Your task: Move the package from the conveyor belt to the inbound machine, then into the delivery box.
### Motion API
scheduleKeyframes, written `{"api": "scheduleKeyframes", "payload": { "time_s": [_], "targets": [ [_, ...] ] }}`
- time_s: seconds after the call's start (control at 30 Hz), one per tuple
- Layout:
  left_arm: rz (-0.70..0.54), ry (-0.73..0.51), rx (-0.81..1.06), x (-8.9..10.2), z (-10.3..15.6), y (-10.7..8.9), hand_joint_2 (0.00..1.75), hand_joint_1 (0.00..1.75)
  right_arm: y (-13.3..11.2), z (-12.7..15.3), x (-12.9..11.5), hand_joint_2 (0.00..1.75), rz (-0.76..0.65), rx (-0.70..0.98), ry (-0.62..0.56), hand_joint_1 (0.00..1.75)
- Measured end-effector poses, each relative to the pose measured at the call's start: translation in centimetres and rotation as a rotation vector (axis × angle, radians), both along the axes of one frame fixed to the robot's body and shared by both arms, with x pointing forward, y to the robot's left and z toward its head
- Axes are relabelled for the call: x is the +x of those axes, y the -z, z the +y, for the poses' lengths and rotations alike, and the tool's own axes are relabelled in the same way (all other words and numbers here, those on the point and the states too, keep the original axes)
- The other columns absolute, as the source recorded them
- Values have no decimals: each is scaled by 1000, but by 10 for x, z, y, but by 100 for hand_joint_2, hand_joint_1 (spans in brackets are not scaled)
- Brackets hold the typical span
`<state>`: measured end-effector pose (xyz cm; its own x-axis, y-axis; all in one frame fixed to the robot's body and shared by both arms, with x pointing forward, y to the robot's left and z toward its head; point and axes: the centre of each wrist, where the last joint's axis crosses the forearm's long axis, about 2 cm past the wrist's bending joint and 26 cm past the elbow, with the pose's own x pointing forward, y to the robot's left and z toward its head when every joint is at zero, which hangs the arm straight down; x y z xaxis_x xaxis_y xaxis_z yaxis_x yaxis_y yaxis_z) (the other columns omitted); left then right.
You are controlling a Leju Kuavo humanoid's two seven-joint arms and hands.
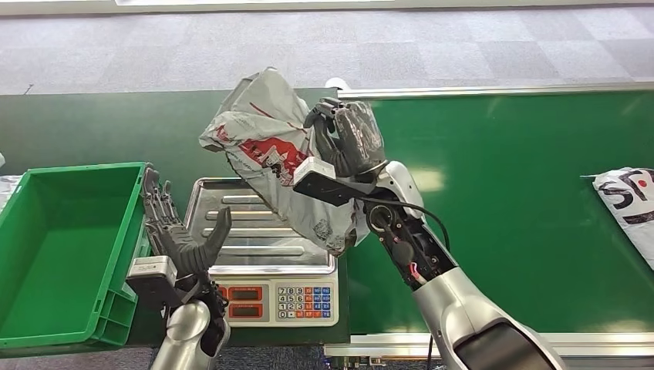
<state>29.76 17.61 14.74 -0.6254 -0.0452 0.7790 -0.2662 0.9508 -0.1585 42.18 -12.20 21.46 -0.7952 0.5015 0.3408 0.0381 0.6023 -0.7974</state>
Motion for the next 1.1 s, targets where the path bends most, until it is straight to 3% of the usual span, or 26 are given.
{"api": "scheduleKeyframes", "payload": {
  "time_s": [0.53, 1.1],
  "targets": [
    [-1, 71, 6, 13, -12, -4, 175, 0, 58, 1, -10, 175, 380, -326, 68, 175],
    [7, 74, 8, 13, -13, -1, 175, 0, 65, 0, -11, 175, 410, -390, 74, 175]
  ]
}}
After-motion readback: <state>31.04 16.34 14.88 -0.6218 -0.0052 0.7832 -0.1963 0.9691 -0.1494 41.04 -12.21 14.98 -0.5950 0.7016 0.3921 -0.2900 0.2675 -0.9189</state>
